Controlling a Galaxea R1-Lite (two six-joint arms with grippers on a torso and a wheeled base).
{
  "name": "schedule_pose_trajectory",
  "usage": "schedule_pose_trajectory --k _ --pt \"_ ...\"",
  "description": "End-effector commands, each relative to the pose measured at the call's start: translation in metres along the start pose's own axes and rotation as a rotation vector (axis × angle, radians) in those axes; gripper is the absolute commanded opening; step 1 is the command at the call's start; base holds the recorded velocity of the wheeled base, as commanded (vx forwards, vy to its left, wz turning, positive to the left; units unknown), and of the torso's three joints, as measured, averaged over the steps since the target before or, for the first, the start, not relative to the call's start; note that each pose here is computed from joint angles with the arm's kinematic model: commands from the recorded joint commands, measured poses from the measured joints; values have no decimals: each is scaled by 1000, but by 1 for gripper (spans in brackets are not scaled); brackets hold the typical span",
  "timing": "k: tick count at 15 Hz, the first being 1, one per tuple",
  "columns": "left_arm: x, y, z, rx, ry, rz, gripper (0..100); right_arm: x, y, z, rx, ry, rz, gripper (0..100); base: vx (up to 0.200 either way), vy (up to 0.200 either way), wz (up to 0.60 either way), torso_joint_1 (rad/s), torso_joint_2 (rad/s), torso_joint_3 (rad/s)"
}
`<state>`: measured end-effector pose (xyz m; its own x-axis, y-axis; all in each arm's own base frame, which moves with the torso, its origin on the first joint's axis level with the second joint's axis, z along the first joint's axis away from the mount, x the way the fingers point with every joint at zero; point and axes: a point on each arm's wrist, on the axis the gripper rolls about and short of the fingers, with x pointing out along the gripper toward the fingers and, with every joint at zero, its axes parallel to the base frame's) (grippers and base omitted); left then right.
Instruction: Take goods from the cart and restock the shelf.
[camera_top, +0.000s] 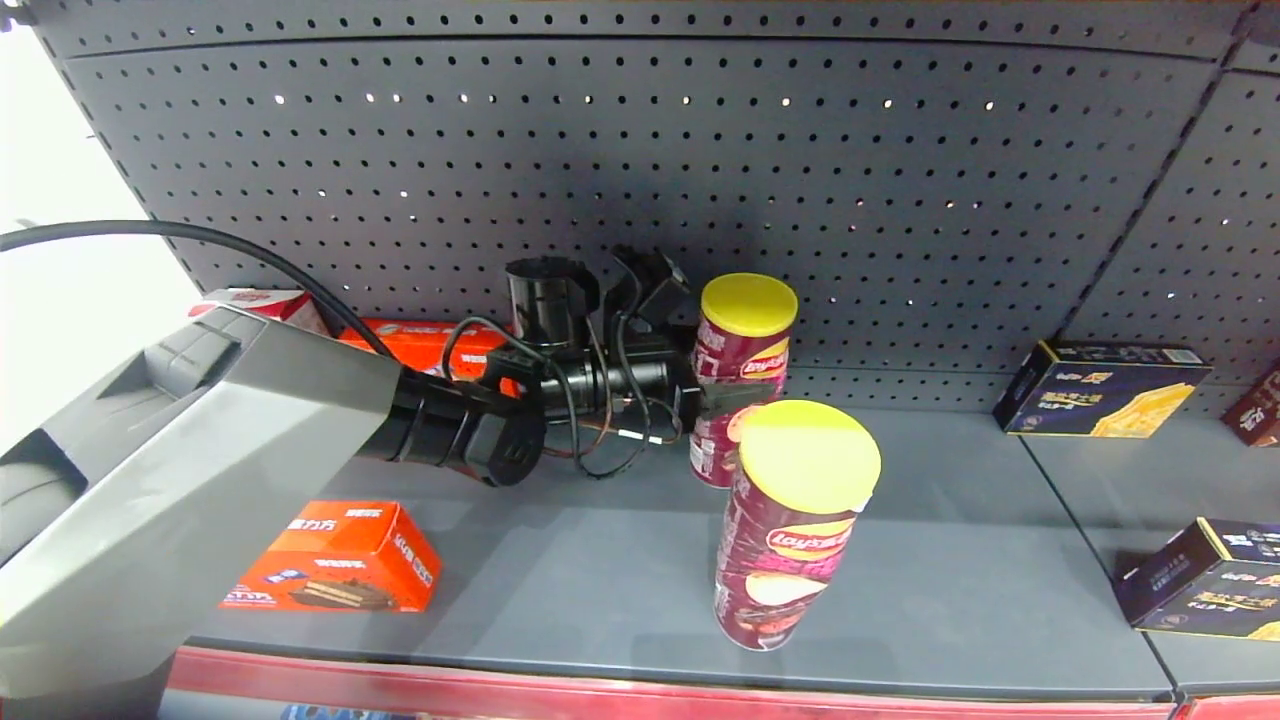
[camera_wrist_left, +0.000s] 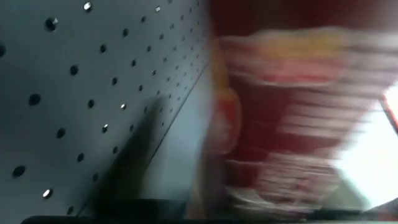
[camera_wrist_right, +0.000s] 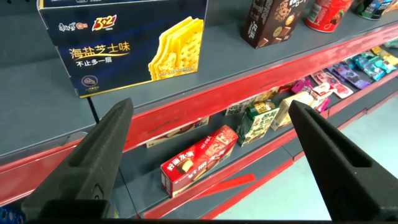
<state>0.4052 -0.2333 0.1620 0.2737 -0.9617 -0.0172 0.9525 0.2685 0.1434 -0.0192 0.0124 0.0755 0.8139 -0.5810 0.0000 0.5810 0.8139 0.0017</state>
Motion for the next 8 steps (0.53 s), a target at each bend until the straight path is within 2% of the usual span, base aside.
schedule_pose_trajectory --k 1,3,5,7,8 --pt "-1 -1 -1 -5 5 7 100 0 0 0 0 -2 0 100 0 0 0 0 0 0" --pt "-12 -1 11 2 1 30 100 0 0 0 0 0 0 100 0 0 0 0 0 0" --pt "-26 -3 24 5 9 101 100 0 0 0 0 0 0 100 0 0 0 0 0 0" --pt "-32 -8 31 6 13 113 100 0 0 0 0 -2 0 100 0 0 0 0 0 0" --pt "-37 -12 40 21 7 117 100 0 0 0 0 0 0 100 0 0 0 0 0 0"
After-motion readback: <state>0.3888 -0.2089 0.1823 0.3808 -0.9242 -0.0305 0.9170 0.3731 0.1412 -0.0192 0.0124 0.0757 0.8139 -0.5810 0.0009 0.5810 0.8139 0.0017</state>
